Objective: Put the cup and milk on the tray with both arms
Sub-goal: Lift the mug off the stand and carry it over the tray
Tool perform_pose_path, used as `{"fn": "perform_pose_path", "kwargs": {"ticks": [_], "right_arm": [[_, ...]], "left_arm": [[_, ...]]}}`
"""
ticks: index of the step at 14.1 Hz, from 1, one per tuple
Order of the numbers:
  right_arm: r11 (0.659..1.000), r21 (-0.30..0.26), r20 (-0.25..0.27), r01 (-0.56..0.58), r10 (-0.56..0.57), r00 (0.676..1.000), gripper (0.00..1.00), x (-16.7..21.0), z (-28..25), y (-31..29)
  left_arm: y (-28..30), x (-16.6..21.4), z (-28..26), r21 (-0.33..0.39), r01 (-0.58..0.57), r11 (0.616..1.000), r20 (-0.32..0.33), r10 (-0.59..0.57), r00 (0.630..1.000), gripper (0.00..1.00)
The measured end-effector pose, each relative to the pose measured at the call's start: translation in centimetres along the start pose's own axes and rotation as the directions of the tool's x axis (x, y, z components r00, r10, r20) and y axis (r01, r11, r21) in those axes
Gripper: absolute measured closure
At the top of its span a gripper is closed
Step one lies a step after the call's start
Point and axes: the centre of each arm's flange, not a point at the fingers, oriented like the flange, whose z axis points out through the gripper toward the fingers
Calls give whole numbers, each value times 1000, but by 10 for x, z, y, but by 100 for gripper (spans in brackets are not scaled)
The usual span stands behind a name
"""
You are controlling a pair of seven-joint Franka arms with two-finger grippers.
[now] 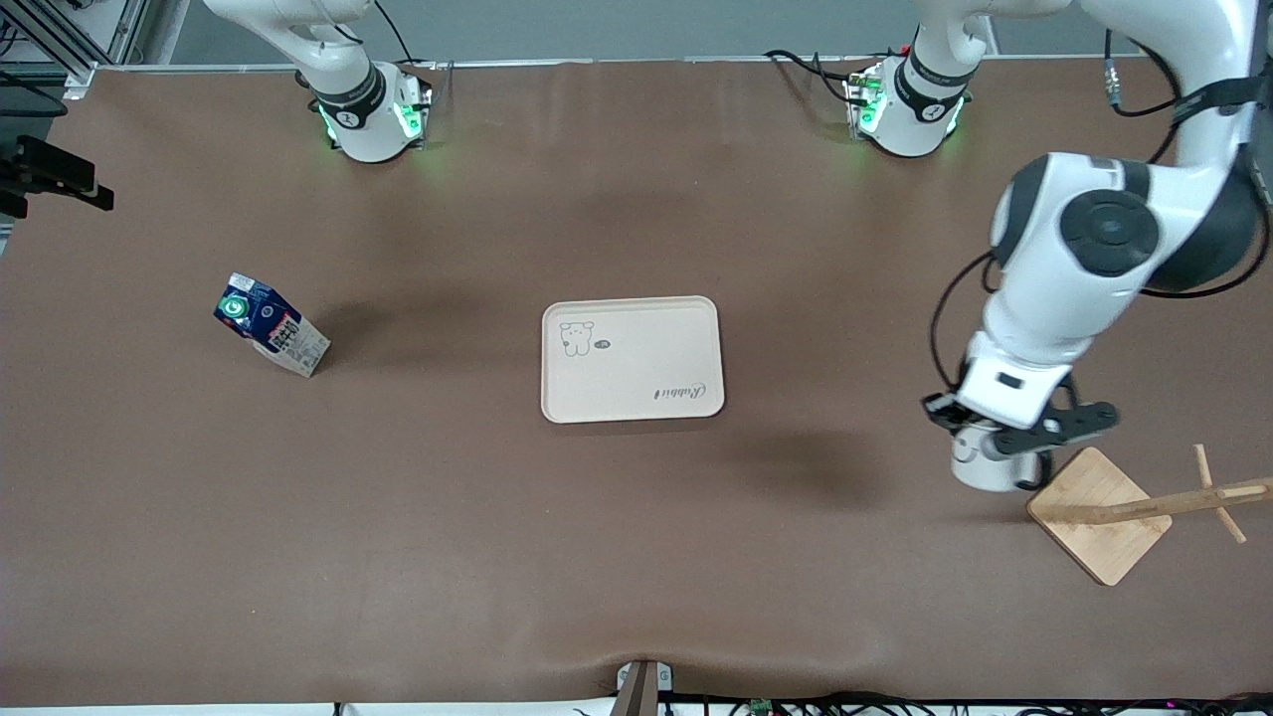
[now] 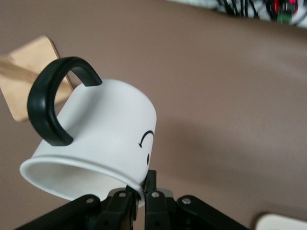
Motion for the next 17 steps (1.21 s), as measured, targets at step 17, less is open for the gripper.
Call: {"fn": "perform_pose_path", "kwargs": {"ticks": [17], "right_arm": [[999, -13, 111, -33, 34, 993, 0, 21, 41, 18]], "left_arm": [[241, -198, 122, -40, 106, 994, 514, -71, 855, 92]]}}
